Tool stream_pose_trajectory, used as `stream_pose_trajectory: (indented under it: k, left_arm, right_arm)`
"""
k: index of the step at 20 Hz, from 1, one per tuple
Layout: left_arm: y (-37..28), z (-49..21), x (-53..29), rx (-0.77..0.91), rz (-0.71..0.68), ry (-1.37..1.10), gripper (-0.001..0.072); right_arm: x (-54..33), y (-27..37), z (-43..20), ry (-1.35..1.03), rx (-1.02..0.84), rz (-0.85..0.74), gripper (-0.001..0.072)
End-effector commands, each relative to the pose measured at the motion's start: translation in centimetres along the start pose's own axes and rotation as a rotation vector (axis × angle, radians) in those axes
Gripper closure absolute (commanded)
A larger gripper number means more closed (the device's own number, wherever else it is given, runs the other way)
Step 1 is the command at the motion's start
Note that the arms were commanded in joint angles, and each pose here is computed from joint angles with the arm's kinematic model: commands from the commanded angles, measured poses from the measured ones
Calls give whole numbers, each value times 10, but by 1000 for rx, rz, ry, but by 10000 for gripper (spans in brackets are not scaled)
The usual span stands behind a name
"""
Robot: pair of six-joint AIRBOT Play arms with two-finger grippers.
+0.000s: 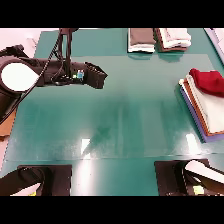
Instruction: Fold the shirts.
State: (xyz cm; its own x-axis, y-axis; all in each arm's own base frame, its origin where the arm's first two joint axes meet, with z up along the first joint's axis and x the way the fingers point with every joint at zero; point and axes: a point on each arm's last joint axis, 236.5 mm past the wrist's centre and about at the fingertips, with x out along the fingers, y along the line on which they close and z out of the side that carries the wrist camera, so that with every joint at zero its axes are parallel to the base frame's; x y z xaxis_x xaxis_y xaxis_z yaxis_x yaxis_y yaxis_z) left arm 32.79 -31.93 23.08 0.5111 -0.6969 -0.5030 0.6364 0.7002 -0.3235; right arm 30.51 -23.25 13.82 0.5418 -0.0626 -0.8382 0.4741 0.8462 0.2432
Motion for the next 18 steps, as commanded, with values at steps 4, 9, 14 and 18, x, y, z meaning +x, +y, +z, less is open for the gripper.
stream_pose_trajectory:
  k: [4, 9, 14, 18]
  left_arm:
    - [0, 0, 0, 4, 0, 0, 683]
    - [0, 0, 0, 9, 0, 0, 683]
    - [0, 0, 0, 11, 0, -1, 683]
    - [0, 1, 0, 11, 0, -2, 682]
  right_arm:
    - [11, -59, -91, 160, 121, -143, 315]
    - [-39, -93, -75, 28, 200, -237, 244]
    - [-77, -31, 4, -238, 131, -68, 245]
    - [-66, 108, 25, -261, -82, 245, 246]
